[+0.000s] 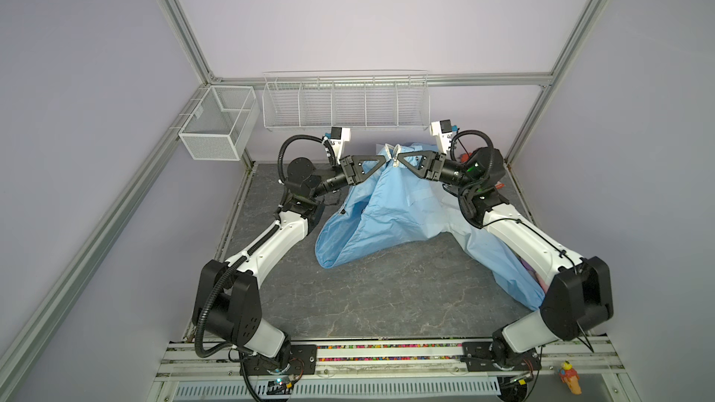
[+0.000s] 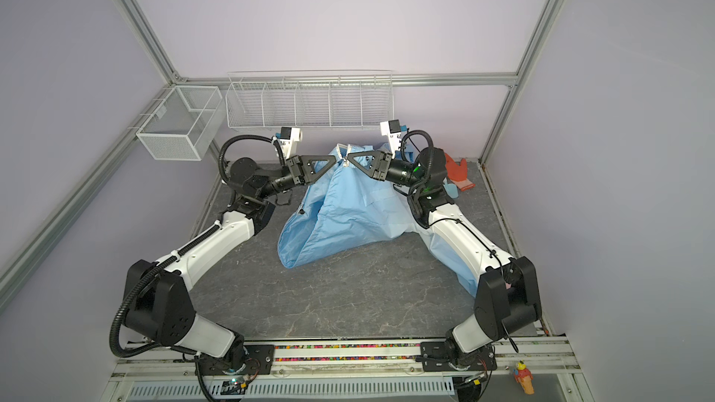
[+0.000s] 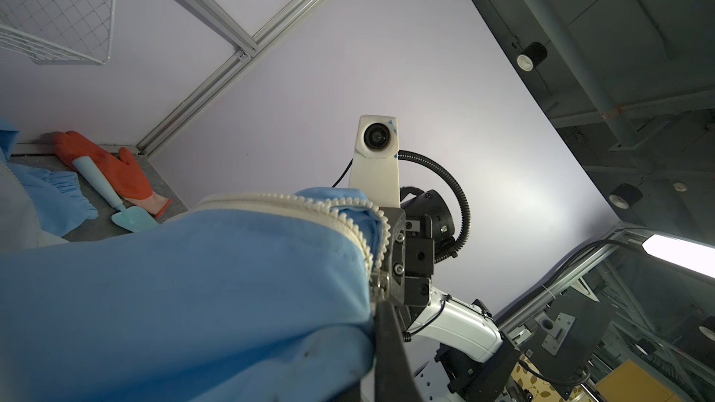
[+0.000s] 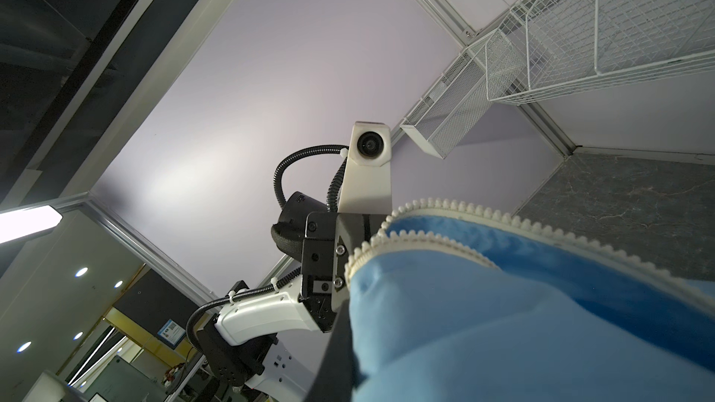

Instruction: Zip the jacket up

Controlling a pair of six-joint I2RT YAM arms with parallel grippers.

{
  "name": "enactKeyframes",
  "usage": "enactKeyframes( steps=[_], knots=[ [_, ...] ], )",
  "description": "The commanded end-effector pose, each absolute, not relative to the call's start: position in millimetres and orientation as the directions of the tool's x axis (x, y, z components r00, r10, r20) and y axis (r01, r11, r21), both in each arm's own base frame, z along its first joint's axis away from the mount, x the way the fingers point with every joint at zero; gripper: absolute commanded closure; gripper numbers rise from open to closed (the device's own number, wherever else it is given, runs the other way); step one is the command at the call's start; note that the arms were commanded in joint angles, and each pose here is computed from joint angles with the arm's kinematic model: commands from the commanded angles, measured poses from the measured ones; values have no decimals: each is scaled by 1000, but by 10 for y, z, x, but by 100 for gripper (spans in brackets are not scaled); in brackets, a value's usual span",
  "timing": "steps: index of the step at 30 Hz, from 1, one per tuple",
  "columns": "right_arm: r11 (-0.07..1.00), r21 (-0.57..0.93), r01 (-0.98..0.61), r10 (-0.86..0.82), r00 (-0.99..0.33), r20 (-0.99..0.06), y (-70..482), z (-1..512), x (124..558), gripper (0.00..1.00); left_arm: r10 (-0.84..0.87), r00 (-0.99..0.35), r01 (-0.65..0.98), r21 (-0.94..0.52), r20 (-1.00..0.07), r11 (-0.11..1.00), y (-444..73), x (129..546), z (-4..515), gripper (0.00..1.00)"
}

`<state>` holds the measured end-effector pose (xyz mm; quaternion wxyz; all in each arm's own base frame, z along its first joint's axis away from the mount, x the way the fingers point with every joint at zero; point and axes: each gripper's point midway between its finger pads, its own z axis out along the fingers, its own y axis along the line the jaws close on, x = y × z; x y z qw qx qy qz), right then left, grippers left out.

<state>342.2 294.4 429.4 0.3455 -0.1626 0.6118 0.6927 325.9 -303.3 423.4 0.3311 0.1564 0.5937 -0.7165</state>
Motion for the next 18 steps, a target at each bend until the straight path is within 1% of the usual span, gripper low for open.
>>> enactKeyframes(
  steps=[1, 18],
  knots=[
    [-48, 700, -712, 282, -682, -674, 2961, 4470, 3352, 93, -299, -703, 697, -709, -645, -108, -3009, 3212, 4373, 100],
    [-54, 698, -714, 278, -682, -676, 2958, 4476, 3331, 93, -304, -710, 688, -717, -636, -107, -3011, 3231, 4348, 100]
  ],
)
